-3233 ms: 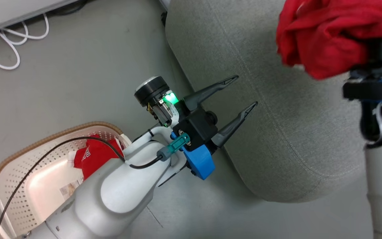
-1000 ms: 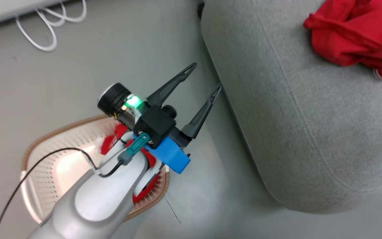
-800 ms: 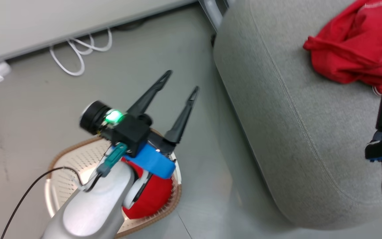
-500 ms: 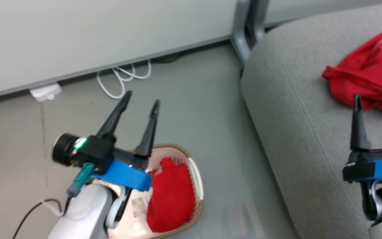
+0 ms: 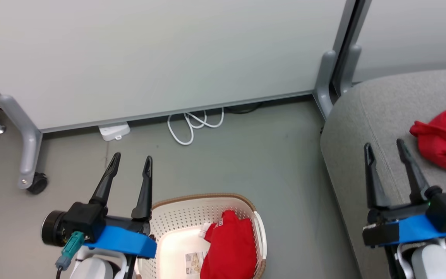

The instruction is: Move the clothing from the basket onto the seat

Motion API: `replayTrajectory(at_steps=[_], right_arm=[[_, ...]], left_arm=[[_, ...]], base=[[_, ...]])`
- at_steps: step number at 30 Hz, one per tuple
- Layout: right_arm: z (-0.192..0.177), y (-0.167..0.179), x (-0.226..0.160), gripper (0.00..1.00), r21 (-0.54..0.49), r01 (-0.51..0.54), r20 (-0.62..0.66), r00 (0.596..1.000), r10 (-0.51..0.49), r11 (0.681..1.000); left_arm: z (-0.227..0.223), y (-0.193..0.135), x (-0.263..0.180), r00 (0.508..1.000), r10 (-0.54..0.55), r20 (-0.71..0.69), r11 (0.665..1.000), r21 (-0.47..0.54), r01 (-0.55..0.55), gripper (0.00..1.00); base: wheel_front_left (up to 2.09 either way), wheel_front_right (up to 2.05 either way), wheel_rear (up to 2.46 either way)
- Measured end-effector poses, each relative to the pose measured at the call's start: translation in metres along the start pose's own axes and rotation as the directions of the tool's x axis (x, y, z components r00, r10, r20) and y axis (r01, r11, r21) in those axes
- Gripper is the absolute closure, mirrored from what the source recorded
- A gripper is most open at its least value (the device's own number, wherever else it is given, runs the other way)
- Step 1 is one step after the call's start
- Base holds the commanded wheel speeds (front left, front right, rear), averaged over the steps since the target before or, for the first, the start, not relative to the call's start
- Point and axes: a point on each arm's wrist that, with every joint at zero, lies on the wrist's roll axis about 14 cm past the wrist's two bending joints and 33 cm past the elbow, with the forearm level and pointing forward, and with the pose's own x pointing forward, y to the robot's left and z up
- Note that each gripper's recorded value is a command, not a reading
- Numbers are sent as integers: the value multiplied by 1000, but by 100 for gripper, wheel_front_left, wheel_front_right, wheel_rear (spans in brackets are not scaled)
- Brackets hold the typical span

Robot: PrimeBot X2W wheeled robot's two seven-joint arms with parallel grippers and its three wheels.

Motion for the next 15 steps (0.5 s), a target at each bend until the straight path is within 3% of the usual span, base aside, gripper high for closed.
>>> replayTrajectory(at_steps=[7, 15], right_arm=[[-4, 26, -15, 0, 58, -41, -14, 999, 42, 997], [-12, 28, -27, 0, 84, -27, -44, 999, 31, 996]], left_arm=[[8, 20, -27, 998, 68, 14, 998, 8, -68, 0], [8, 34, -48, 993, 116, 9, 993, 10, -116, 0]], base=[[0, 0, 0], [0, 0, 0]])
